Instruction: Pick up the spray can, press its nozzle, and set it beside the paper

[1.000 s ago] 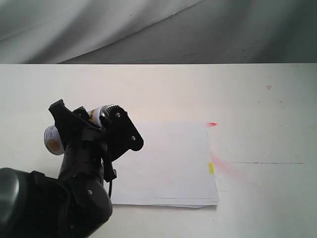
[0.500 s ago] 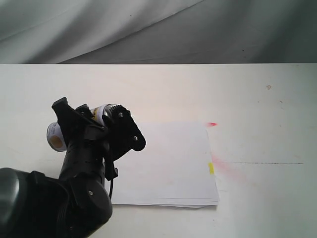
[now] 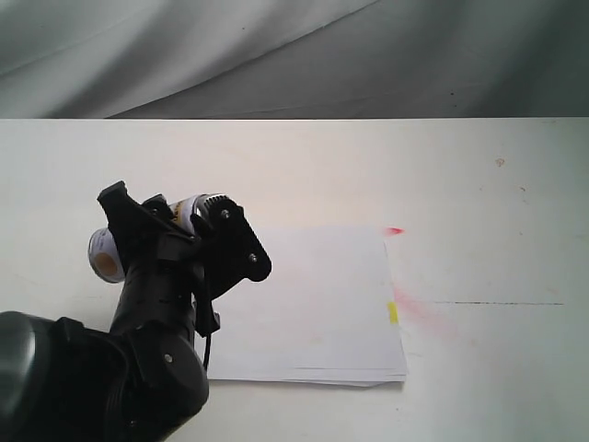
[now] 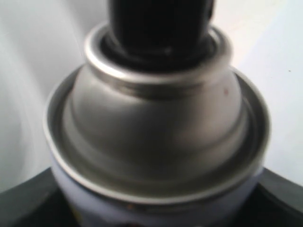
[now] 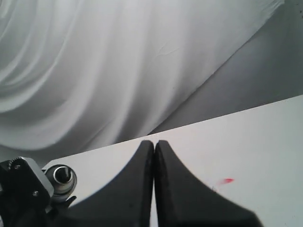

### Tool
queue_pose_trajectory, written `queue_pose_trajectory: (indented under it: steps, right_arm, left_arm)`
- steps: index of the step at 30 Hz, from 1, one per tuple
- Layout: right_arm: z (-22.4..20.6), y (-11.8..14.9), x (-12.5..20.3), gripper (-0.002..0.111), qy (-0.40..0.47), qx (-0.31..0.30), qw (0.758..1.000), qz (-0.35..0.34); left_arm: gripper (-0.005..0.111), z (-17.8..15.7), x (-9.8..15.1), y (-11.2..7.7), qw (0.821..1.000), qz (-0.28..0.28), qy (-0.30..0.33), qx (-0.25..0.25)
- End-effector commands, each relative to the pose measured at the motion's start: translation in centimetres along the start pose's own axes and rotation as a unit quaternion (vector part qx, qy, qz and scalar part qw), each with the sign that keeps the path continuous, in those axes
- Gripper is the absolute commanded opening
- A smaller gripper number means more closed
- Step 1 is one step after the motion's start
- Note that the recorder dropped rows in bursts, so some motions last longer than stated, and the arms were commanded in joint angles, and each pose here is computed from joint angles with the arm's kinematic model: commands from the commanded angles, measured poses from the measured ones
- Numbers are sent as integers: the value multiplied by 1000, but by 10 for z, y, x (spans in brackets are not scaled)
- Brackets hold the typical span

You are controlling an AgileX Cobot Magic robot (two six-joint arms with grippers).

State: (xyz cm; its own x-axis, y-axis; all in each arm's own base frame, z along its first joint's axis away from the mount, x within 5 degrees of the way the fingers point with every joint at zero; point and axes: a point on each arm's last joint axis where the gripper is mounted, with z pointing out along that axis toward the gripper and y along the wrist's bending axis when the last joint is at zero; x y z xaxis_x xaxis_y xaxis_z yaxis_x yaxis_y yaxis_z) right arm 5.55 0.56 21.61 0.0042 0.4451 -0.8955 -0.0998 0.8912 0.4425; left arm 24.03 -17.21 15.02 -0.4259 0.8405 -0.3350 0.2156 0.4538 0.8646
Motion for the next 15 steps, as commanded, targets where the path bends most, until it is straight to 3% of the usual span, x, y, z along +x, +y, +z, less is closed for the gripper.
queue_pose_trajectory:
  steps: [1, 5, 10, 15]
  right_arm:
    - [-5, 18, -31, 0, -8, -17, 999, -34]
    - [7, 39, -69, 0, 26, -17, 996, -83]
    - [54, 66, -109, 0, 142, -22, 980, -136]
    - [125, 91, -126, 0, 242, -100, 954, -148]
  left_arm:
    - [0, -2, -6, 1, 1000, 2, -21, 4]
    - [0, -2, -7, 0, 1000, 5, -27, 5]
    - [0, -2, -7, 0, 1000, 5, -27, 5]
    - [0, -2, -7, 0, 1000, 2, -27, 5]
